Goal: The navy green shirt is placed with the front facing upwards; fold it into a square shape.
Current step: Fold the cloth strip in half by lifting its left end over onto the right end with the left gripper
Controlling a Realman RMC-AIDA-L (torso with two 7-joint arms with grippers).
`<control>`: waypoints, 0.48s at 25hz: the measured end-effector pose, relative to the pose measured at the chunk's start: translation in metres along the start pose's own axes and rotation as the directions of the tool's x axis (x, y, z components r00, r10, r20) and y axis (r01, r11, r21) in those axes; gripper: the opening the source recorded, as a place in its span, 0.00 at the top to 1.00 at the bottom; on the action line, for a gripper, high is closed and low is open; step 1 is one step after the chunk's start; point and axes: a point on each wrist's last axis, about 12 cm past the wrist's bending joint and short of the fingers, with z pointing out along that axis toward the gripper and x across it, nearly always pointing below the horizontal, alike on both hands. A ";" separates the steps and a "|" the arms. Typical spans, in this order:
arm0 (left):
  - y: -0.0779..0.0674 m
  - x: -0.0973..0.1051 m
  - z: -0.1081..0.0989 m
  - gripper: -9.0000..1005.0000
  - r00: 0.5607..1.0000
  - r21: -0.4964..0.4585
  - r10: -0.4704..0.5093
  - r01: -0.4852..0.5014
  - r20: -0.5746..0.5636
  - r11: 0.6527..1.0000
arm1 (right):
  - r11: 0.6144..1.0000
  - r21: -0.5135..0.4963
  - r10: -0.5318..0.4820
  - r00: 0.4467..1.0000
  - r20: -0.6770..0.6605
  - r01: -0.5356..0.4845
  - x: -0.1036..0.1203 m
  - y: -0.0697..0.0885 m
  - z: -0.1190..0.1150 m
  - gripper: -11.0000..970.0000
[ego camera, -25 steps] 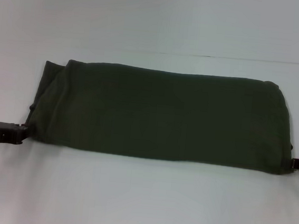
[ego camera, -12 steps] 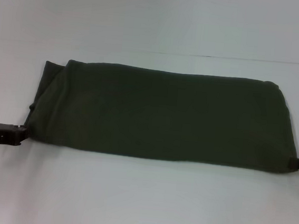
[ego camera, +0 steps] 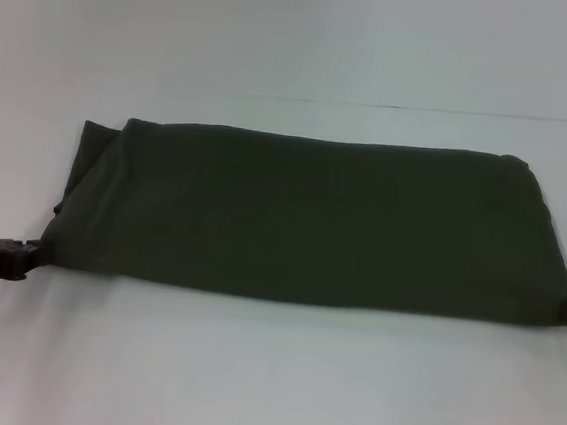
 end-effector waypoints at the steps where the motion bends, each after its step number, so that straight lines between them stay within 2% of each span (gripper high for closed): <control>1: 0.000 0.000 0.000 0.97 1.000 0.000 0.000 0.000 0.000 1.000 | 1.000 -0.001 0.000 1.000 0.000 0.000 0.000 0.000 0.000 0.91; 7: -0.002 -0.001 -0.001 0.97 1.000 0.024 0.003 -0.002 -0.004 1.000 | 1.000 -0.004 -0.003 1.000 0.003 0.003 0.000 0.001 0.000 0.88; 12: -0.002 -0.003 -0.005 0.96 1.000 0.028 0.000 0.000 -0.001 1.000 | 0.998 -0.057 -0.035 0.999 0.029 0.036 -0.005 0.005 -0.007 0.85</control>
